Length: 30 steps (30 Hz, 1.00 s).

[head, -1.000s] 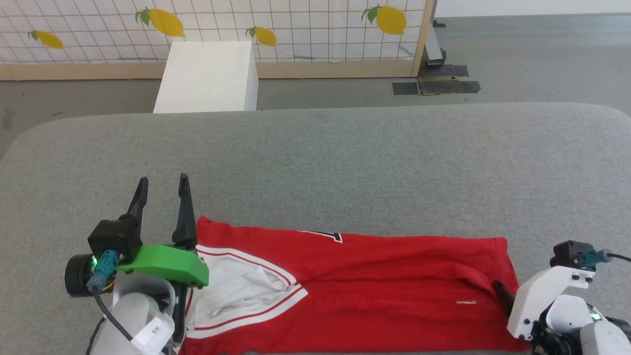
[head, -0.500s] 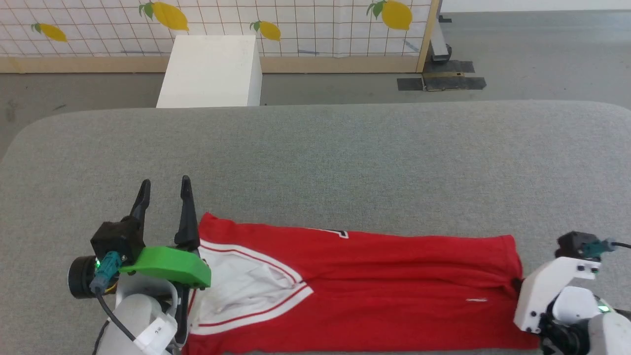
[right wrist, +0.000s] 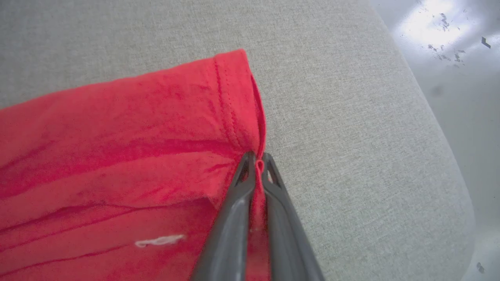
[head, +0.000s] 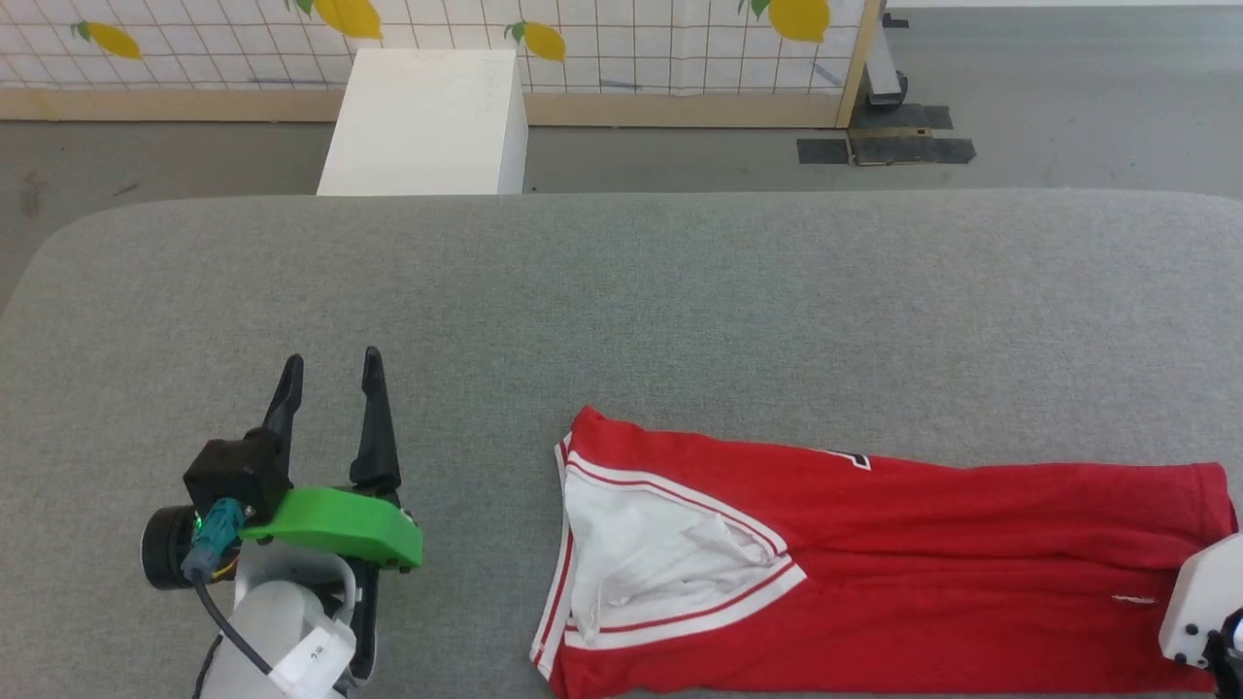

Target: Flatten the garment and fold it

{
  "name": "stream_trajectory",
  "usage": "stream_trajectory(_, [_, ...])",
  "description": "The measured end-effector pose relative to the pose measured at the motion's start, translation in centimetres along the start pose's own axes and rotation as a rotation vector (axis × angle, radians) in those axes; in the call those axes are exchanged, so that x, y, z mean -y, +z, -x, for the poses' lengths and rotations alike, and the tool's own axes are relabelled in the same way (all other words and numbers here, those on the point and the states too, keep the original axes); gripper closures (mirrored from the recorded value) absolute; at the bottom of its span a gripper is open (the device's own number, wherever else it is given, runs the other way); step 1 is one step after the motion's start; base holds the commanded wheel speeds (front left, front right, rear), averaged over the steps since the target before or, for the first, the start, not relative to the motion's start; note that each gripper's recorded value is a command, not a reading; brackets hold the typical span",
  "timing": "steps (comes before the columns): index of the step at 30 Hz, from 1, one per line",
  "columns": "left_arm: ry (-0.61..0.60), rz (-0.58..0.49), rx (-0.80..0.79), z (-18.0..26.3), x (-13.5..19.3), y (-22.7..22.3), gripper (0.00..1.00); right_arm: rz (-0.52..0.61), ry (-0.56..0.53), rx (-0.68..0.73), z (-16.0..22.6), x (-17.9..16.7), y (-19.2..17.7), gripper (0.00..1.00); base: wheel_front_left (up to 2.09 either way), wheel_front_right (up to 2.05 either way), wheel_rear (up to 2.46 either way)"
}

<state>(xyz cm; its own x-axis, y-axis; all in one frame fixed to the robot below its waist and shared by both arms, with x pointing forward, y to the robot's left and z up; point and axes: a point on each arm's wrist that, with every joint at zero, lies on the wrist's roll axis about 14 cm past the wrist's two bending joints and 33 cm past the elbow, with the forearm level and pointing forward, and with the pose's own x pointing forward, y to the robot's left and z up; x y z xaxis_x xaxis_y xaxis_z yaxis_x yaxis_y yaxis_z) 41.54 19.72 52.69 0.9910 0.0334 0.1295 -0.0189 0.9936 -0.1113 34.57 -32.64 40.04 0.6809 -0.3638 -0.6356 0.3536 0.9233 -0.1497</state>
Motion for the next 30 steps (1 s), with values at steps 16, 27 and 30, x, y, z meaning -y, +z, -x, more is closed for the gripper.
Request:
stream_trajectory(16, [0.009, -0.01, -0.007, 0.4, -0.7, -0.2, 0.0, 0.099, 0.546, 0.123, 11.1, -14.2, 6.9, 1.0, 0.0, 0.0, 0.0])
stream_trajectory(27, [0.023, -0.004, -0.023, 0.8, -1.2, -0.7, 0.0, 0.341, 0.904, 0.178, 17.0, -26.4, 6.1, 1.0, 0.0, 0.0, 0.0])
stream_trajectory(30, [0.034, -0.005, -0.023, 0.8, -1.5, -0.7, 0.0, 0.37, 0.962, 0.18, 16.7, -28.8, 5.5, 1.0, 0.0, 0.0, 0.0])
